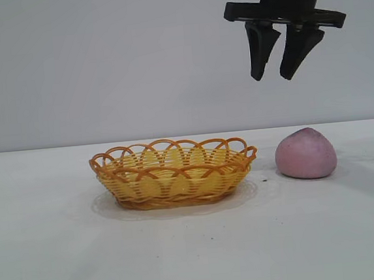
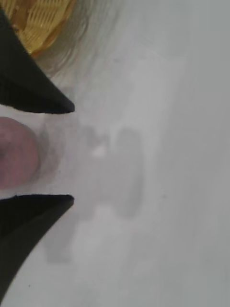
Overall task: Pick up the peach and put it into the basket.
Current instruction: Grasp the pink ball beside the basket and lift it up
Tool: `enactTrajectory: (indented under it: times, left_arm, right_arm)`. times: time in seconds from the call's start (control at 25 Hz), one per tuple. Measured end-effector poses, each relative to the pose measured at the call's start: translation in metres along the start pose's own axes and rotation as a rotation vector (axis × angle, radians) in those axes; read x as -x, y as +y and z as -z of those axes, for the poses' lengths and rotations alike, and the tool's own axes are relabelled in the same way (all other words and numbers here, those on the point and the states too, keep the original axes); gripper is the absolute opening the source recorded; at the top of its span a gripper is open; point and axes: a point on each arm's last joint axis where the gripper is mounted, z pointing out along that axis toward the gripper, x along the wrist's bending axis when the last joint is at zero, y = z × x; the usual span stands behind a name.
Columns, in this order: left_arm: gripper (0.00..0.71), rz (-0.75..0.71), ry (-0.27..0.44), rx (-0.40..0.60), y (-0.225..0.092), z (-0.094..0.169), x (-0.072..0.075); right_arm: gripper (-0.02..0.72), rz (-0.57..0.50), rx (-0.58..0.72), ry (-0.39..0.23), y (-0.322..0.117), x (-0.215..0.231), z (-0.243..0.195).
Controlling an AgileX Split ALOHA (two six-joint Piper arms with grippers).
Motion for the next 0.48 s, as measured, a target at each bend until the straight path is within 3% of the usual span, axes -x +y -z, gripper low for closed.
enactTrajectory:
  times: [0.32, 0.48]
  left_arm:
    - [0.362, -0.002, 0.000, -0.001, -0.001, 0.000, 0.000]
    - [0.362, -0.002, 0.000, -0.001, -0.001, 0.000, 0.000]
  right_arm:
    - [0.368, 0.023, -0.183, 0.015, -0.016, -0.001, -0.005]
    - [0.368, 0.020, -0.286, 0.020, -0.025, 0.001, -0.027]
